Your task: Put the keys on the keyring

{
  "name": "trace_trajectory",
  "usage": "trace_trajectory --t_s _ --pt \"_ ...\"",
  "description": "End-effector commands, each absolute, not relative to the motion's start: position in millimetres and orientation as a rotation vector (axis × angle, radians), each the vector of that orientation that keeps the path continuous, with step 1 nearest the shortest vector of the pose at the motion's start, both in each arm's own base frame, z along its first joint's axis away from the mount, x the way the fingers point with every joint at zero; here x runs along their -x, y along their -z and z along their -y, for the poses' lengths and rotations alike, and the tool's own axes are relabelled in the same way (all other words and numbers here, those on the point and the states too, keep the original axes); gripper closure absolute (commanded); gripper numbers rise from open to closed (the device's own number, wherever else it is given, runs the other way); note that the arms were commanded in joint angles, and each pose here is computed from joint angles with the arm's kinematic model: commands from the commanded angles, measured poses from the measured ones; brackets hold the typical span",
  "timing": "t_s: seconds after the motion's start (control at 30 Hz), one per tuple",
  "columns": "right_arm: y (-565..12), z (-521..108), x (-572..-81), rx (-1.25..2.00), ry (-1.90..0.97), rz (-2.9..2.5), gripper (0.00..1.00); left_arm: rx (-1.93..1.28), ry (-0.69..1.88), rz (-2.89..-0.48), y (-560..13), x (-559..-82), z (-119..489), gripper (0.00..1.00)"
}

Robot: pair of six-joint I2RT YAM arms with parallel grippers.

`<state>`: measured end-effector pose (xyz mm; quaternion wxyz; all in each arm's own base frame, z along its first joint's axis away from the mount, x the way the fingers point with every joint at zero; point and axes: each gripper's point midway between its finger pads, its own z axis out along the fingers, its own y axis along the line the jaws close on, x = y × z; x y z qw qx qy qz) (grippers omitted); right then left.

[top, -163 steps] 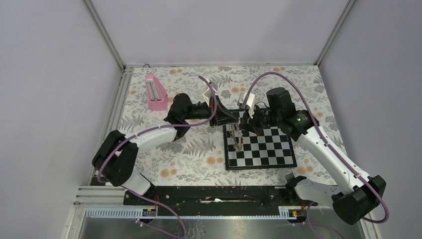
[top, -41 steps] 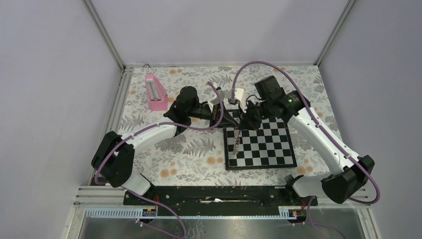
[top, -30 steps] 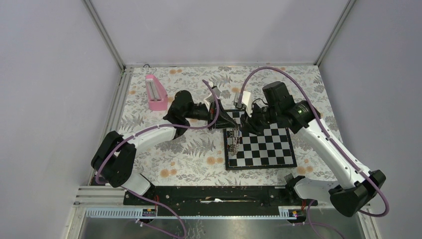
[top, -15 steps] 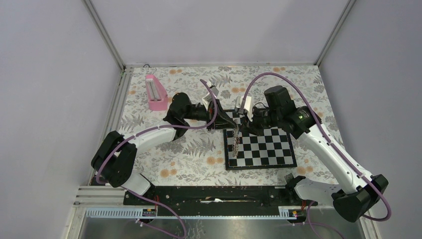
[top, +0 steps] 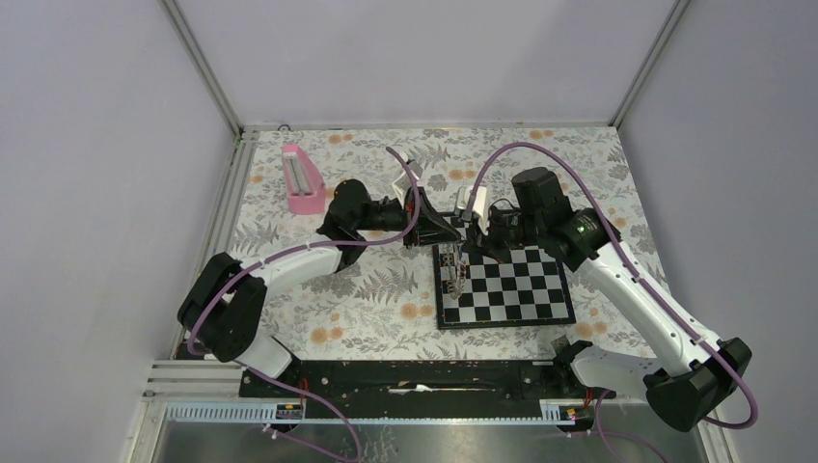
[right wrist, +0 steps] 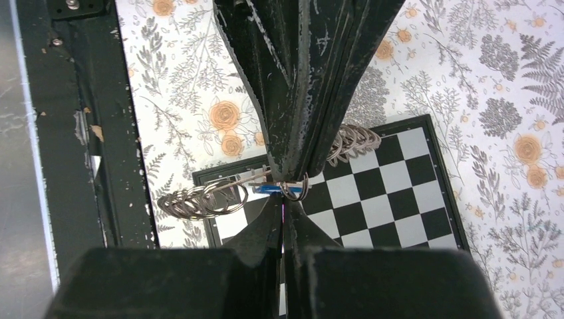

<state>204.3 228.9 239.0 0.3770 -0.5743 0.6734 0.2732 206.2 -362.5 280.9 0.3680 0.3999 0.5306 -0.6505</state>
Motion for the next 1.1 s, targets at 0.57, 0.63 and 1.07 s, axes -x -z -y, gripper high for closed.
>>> trace_trajectory --t_s 0.57,0.63,1.07 --pt "-252.9 -219.8 -221.8 1.306 -0.592 -1.730 0.61 -0.995 1.641 -1.227 -301.6 -214.4 359.5 1.00" --pt "-259.3 -217.0 -221.0 1.280 -0.609 -1.720 0.60 -1.047 1.639 -1.177 -303.1 -207.5 357.1 1.00" --pt "-278.5 -234.9 -201.7 1.304 -0.864 -1.661 0.64 -1.137 1.634 -1.152 -295.8 -200.9 357.0 1.00"
